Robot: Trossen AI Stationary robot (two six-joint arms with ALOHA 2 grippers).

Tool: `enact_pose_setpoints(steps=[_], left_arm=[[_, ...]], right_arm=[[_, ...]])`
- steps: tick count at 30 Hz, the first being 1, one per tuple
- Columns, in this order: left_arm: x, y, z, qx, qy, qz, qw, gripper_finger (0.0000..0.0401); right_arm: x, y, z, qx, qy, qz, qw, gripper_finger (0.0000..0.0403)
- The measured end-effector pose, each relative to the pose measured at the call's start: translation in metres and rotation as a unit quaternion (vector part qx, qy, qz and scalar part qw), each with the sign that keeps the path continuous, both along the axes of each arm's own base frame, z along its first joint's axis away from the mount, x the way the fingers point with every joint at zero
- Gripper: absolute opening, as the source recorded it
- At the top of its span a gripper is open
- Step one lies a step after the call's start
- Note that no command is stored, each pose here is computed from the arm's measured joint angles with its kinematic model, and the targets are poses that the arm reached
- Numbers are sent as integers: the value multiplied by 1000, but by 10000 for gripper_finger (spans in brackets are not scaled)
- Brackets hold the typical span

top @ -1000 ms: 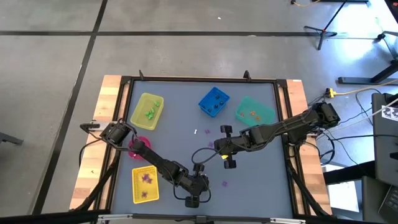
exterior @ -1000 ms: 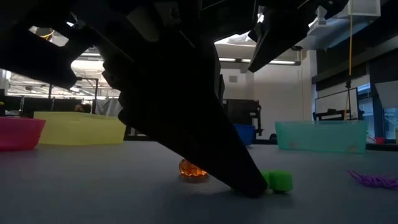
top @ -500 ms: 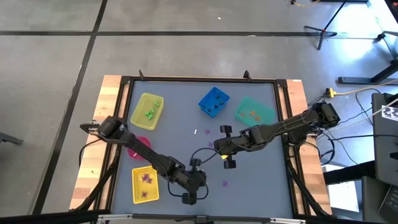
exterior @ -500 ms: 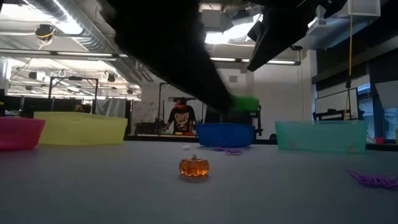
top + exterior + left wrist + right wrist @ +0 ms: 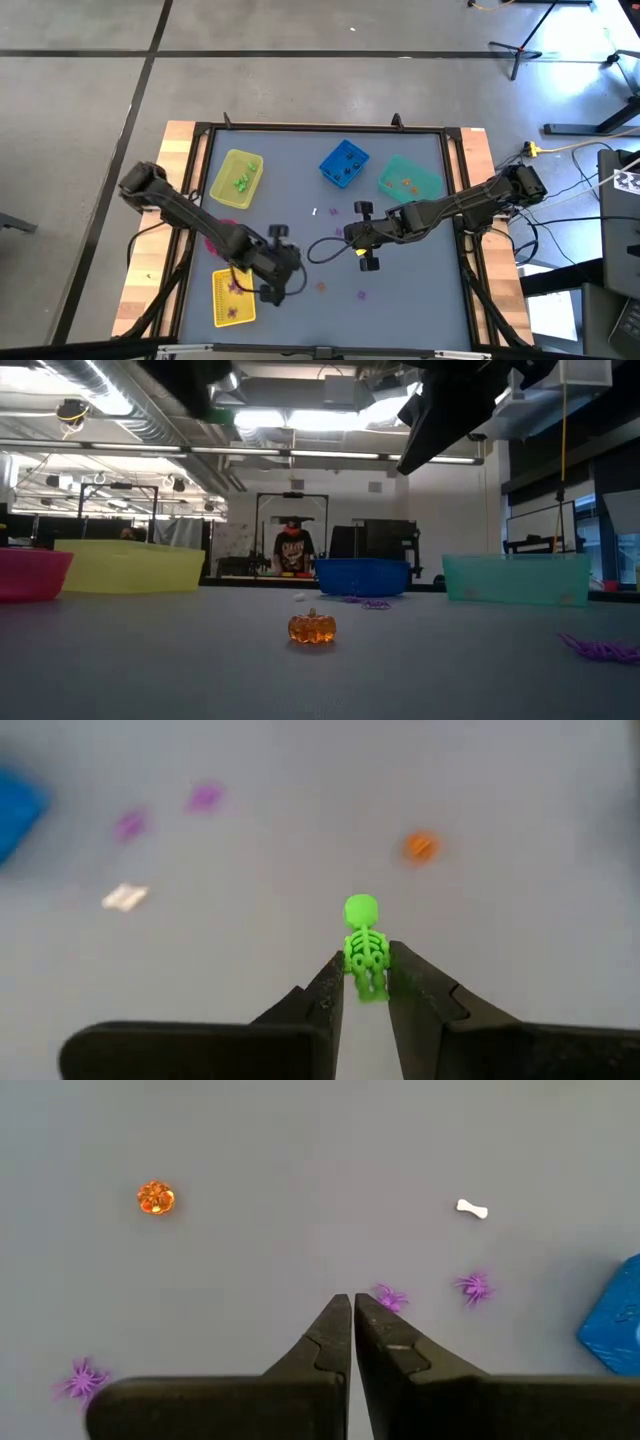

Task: Sort Halloween decoration
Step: Put the green skeleton toy into the yellow bin

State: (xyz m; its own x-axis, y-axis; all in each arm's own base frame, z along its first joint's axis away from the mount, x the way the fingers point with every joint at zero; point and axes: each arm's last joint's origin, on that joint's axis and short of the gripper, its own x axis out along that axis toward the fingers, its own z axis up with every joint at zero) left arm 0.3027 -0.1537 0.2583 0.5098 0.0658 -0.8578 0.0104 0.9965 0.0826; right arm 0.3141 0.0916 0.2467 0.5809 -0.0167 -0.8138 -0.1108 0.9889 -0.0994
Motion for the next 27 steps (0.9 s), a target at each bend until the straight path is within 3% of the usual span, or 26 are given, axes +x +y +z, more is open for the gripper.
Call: enact_pose_setpoints(steps=[8, 15, 19, 27], left_arm=[[-51, 46, 30, 104, 81, 127, 983, 48], [-64, 85, 36, 173, 150, 201, 952, 48], [-63, 110, 23, 204, 187, 219, 936, 48], [-84, 165, -32, 227, 323, 238, 888, 48]], right_arm=[[0, 1, 0, 7, 0, 5, 1000, 17], [0, 1, 0, 8, 0, 5, 1000, 17], [0, 1, 0, 8, 0, 5, 1000, 17], [0, 1, 0, 8, 0, 5, 1000, 17]])
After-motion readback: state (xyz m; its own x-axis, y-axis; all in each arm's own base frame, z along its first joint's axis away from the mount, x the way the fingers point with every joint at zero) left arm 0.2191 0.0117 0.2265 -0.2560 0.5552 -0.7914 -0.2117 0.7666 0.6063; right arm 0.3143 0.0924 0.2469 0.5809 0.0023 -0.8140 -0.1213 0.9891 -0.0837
